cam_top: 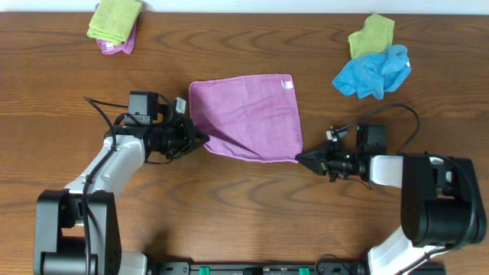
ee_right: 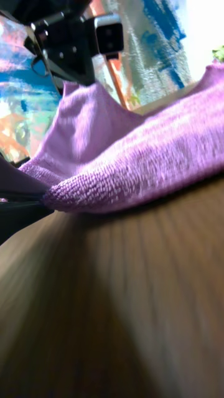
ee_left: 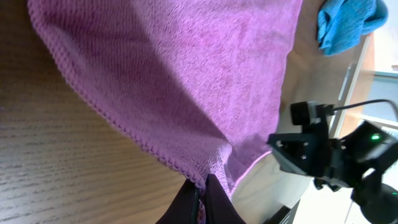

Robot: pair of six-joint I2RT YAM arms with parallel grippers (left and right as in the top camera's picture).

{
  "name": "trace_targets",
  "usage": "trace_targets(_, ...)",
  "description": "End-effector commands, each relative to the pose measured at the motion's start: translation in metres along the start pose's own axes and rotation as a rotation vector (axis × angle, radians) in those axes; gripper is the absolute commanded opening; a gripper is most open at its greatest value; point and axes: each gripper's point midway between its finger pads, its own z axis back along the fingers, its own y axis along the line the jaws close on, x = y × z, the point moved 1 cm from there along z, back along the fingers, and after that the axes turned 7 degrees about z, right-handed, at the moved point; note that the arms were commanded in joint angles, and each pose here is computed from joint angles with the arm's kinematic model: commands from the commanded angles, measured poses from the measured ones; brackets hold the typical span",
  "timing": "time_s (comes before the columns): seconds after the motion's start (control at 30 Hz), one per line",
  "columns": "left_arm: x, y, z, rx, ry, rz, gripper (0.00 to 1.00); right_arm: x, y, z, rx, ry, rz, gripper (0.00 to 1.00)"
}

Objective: Fold the cloth
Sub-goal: 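Fold the near half over the far half with both grippers, pressing down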

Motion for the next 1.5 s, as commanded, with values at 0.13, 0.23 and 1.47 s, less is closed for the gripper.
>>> trace_targets(0.13,0.026,-0.024,0.025,0.052,-0.126,-0.137,0.06,0.040,0.102,0.012,0.063,-0.089,0.309,0.01)
trace_targets(0.23,0.039,-0.022,0.032,0.121,-0.183,-0.172,0.06,0.051,0.112,0.008,-0.035,-0.104,0.371,0.02)
trace_targets(1.47,0.148,0.010,-0.001,0.316,-0.154,-0.123,0.06,0.157,0.090,-0.042,-0.321,-0.051,0.320,0.02)
